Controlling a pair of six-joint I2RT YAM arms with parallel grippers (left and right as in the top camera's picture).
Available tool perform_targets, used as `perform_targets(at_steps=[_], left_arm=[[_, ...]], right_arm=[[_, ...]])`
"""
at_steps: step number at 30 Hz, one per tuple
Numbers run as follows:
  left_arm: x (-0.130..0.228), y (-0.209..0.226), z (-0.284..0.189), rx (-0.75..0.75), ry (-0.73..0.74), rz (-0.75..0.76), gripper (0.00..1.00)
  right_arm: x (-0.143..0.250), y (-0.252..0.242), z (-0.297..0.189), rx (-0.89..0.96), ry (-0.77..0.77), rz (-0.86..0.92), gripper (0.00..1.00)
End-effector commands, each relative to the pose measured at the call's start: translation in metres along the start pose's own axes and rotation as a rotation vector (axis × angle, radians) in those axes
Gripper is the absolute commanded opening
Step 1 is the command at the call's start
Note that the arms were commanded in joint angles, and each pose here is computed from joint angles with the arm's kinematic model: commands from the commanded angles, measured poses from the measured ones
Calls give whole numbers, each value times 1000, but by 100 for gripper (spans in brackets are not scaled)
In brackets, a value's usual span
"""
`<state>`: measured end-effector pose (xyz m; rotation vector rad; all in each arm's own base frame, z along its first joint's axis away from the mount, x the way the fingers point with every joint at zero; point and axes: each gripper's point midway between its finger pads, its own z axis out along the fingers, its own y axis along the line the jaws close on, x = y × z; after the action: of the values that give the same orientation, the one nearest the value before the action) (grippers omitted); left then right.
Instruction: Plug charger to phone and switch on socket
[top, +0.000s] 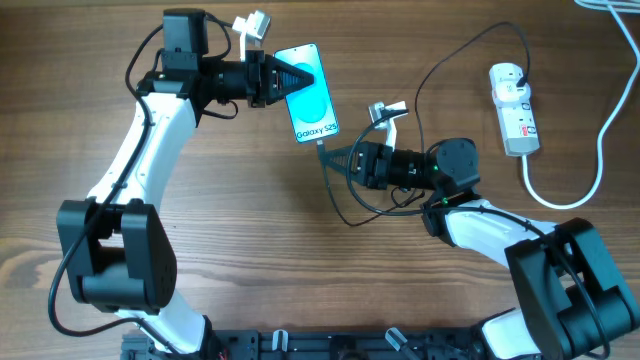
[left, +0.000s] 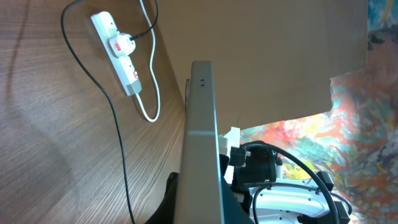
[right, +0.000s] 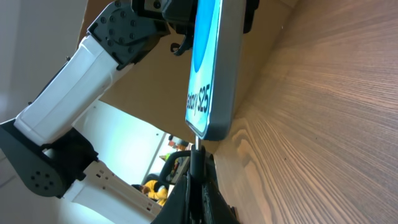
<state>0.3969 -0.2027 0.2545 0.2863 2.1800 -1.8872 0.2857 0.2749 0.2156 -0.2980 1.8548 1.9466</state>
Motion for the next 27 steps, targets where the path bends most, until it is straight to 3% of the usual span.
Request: perform_targets(at_steps=[1,27], left_arm=[[3,-3,2,19,14,16,4],[11,-6,13,31,46,44,4]], right_arm=[[-7,1,4,-3,-22,-26,4],[-10,0,4,5,-35,-26,4]])
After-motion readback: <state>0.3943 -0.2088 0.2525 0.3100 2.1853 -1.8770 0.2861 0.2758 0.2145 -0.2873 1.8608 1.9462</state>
